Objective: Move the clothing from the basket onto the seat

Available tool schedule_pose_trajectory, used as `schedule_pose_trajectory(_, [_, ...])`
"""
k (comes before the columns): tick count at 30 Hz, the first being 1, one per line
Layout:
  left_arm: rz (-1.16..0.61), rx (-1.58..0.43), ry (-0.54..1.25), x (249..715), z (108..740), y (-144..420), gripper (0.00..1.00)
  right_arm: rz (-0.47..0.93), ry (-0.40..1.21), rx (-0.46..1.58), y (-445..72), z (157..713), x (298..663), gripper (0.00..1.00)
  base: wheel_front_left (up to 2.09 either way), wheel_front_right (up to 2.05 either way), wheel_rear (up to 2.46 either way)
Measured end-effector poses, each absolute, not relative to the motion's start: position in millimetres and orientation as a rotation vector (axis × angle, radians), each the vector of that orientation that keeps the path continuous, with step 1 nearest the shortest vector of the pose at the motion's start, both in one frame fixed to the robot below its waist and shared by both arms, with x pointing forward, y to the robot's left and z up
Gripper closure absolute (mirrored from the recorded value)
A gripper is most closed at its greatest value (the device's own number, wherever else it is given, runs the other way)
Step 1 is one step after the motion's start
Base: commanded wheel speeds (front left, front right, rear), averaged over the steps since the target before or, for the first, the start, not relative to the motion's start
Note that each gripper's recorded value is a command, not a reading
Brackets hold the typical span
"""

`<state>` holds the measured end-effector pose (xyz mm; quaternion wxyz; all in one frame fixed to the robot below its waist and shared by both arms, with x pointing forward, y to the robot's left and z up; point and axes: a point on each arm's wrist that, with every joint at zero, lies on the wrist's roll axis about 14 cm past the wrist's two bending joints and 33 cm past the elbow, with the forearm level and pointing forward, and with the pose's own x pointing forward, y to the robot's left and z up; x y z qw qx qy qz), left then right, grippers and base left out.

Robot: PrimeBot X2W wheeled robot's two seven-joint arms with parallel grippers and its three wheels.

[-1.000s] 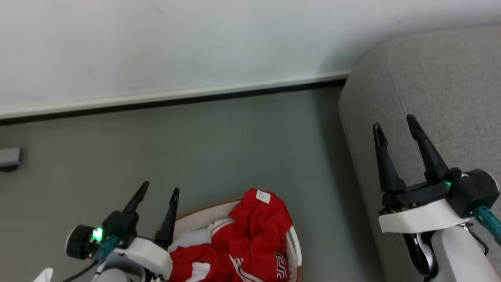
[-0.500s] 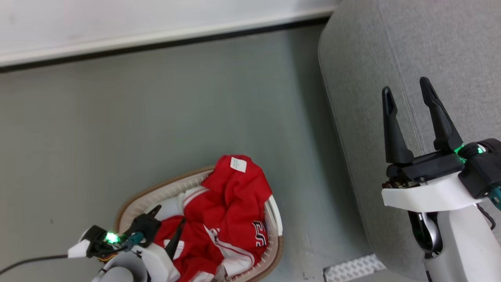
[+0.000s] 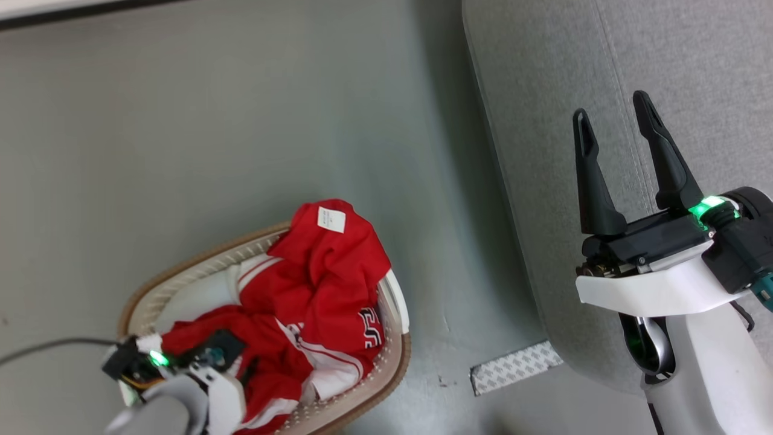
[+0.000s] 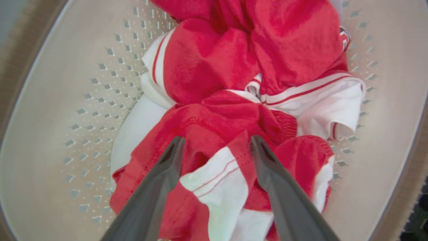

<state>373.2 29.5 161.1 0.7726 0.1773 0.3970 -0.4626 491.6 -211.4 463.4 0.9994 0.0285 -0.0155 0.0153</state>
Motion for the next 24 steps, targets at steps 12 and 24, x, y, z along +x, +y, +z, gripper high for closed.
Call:
schedule_pose_trajectory(12, [-1.165,0.589,0.972,367.8,105.2,34.4,0.00,0.017,0.037,0.067,-218.2,429.7,499.1,0.00,0.00,0.00,0.00])
schedule_pose_trajectory(24, [-1.163,0.578,0.997,366.4,103.2,29.5,1.00,0.007,0.037,0.070,-222.6,432.4,498.5,0.00,0.00,0.00,0.00])
